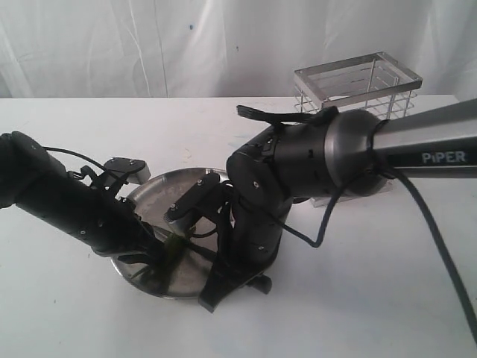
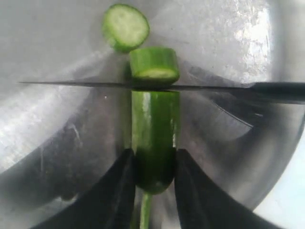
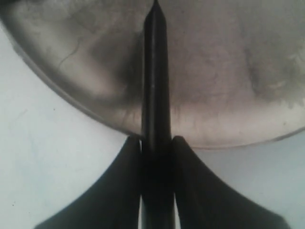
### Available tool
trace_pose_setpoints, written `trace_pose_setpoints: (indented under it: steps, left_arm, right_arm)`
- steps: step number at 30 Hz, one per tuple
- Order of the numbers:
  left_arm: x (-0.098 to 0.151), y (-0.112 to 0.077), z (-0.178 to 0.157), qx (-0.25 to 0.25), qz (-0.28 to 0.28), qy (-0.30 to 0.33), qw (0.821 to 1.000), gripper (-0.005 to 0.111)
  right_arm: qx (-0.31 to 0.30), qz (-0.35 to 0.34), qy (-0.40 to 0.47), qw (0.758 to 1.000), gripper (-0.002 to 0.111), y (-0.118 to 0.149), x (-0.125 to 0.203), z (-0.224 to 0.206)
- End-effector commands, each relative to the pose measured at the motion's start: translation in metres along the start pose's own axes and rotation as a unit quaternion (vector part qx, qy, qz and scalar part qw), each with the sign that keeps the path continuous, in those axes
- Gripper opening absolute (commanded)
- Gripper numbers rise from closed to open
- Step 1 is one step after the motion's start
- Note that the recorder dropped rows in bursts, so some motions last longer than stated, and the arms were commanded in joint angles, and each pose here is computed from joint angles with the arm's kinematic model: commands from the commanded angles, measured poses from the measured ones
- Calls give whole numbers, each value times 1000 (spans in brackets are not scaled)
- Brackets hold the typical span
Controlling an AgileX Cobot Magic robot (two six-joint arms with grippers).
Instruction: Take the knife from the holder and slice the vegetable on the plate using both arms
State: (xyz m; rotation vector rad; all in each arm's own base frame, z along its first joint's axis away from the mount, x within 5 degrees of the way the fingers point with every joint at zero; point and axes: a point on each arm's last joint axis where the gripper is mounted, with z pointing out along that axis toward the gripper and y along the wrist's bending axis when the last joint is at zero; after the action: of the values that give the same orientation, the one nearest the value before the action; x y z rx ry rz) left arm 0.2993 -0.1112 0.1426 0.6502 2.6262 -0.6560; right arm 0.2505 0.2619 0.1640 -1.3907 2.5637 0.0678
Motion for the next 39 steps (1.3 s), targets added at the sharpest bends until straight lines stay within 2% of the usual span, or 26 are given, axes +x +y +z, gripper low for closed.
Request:
trace_pose_setpoints:
  steps: [1,4,9,11,12,15,17,27,32,39]
  left_arm:
    - [3,4,7,-13,-4,6,1000,32]
    - [2,3,4,-14,-3,1,1000,32]
    - [-11,-7,-24,-36,24,-51,998,32]
    - [-13,-5,-36,-48,27,-68,996,32]
    - [-14,-5,-39,-50,25,-72,996,34]
    - [-15,-4,-42,-55,24,-78,995,47]
    - [-16,-3,-42,-64,21,-84,994,50]
    - [-15,12,-22,-81,-10,-85,993,50]
    - [-23,9,-16,-75,-2,-86,993,50]
    - [-16,13,11,-83,6,-53,995,50]
  right_arm:
    - [-1,-13,-1,1000,0,0,-9,5]
    - [-2,-13,5,1000,0,0,-9,8]
    - [-5,-11,11,1000,0,1,-8,8]
    - [-7,-10,15,1000,0,1,-7,8]
    - [-7,-10,15,1000,0,1,-7,8]
    - [-11,-6,15,1000,0,2,-7,8]
    - [-11,-6,17,1000,0,2,-7,8]
    - [-11,-7,16,1000,0,2,-7,8]
    - [-11,-8,16,1000,0,2,-7,8]
    - [-12,-8,19,1000,0,2,-7,8]
